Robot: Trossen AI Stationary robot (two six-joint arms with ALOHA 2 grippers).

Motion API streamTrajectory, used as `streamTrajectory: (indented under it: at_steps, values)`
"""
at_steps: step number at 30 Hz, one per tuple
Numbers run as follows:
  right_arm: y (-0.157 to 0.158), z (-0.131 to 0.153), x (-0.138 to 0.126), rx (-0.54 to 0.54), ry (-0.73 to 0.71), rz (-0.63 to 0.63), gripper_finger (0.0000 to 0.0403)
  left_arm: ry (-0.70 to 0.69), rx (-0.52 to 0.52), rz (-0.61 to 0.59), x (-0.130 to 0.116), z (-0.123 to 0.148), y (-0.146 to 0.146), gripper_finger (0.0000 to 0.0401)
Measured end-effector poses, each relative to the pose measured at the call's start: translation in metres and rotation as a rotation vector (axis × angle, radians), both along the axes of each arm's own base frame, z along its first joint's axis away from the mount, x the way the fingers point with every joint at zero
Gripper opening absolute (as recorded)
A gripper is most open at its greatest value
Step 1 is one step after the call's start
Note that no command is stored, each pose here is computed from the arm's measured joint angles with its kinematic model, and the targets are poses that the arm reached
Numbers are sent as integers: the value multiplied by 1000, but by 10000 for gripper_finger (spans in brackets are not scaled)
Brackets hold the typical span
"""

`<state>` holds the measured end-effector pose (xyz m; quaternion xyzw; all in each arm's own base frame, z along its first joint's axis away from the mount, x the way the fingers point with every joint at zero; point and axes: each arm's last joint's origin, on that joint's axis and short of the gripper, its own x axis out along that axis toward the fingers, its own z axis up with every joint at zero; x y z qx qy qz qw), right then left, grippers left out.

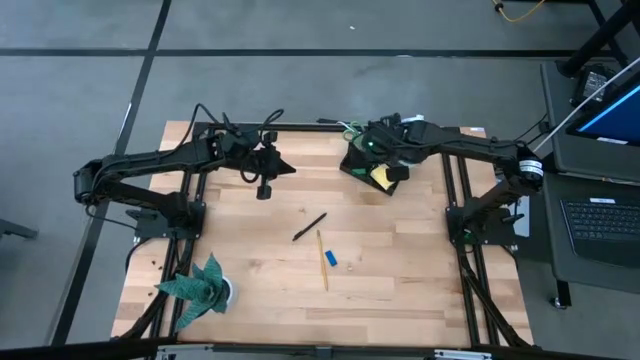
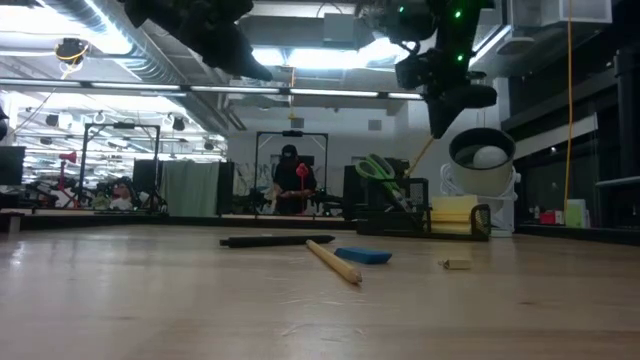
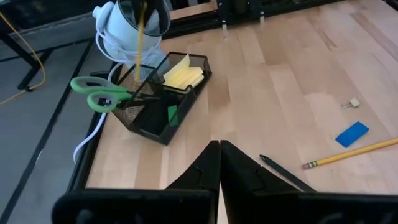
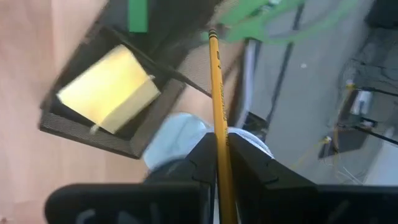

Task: Pick and place office supplies into organizer
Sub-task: Put the top yellow pencil into the metal mesh desk organizer, then put the top binder clip into the metal mesh desk organizer

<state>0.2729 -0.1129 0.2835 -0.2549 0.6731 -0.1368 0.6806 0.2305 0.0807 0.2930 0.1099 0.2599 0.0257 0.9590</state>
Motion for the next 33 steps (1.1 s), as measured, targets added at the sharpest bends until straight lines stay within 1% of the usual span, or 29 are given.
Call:
streamTrajectory:
  at_steps: [6,9,14,17,22,27,30,33]
  values:
    - [-6,-26,15,15,103,33,35,-1,0,1,0,0,0,5]
    - [-9,-33,23,-14,96,28,35,-2,-2,2,0,0,0,5]
    - [-15,-34,31,-42,27,28,35,-2,-2,2,0,0,0,2]
    - [-18,-34,30,-39,41,50,35,-1,-2,1,0,0,0,5]
    - [-21,-34,27,-29,48,45,37,-1,-2,1,0,0,0,3]
    - [-22,-34,27,-31,58,60,58,-1,-2,1,0,0,0,3]
    - [-22,-34,27,-33,76,87,77,-1,-2,2,0,0,0,6]
    - [-22,-34,27,-35,76,86,100,-2,-11,6,0,0,0,5]
